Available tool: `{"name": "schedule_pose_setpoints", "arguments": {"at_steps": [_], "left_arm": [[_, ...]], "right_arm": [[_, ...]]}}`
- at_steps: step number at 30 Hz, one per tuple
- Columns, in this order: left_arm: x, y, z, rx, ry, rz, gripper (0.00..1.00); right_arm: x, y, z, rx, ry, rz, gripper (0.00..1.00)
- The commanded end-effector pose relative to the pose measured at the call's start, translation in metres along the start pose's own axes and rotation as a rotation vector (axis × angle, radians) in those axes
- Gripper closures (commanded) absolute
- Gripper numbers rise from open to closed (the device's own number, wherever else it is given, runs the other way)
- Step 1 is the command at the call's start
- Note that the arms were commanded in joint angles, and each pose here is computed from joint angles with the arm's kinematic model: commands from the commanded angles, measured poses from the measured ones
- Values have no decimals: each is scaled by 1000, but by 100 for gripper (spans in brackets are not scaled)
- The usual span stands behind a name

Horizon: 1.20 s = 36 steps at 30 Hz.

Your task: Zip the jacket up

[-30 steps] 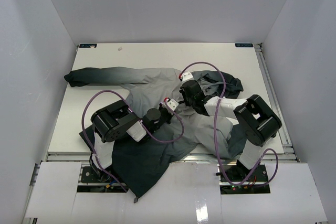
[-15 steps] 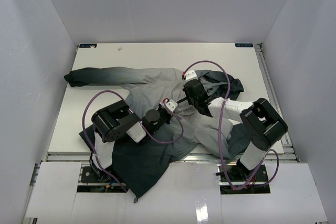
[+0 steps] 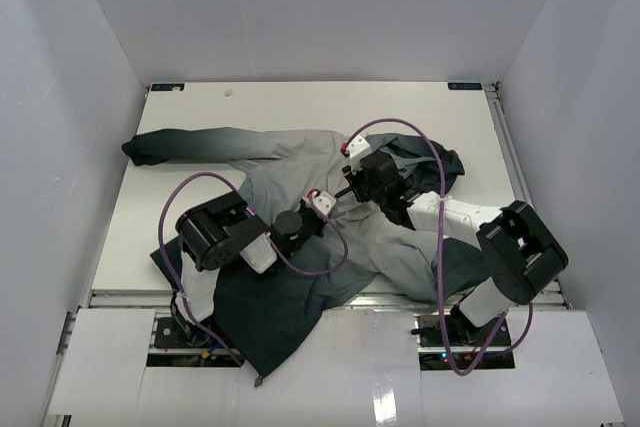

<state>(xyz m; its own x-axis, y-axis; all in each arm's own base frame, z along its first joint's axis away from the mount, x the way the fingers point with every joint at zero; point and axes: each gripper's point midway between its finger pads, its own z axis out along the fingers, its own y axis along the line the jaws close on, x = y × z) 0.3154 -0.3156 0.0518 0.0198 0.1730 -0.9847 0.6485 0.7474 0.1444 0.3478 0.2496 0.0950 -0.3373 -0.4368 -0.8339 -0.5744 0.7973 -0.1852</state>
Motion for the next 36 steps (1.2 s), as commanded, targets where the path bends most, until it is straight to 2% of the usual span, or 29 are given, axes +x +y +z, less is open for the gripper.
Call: {"name": "schedule_pose_setpoints", "arguments": {"at_steps": [1, 4, 7, 13, 20, 36], "left_arm": [[-7, 0, -6, 4, -18, -10, 100], [-15, -1, -8, 9, -50, -10, 100], [-19, -4, -7, 13, -67, 4, 100], [-33, -10, -6, 1, -113, 39, 100], [-40, -14, -10, -4, -147, 42, 100], [-40, -18, -11, -15, -153, 49, 100]], "right_arm": [[-23, 6, 2, -52, -52, -11, 62], [-31, 2, 5, -11, -57, 91, 62], [-24, 6, 7, 37, -4, 269, 63], [-6, 13, 9, 196, 59, 415, 65], [5, 18, 8, 298, 139, 469, 66], [7, -6, -4, 466, 123, 474, 64]]}}
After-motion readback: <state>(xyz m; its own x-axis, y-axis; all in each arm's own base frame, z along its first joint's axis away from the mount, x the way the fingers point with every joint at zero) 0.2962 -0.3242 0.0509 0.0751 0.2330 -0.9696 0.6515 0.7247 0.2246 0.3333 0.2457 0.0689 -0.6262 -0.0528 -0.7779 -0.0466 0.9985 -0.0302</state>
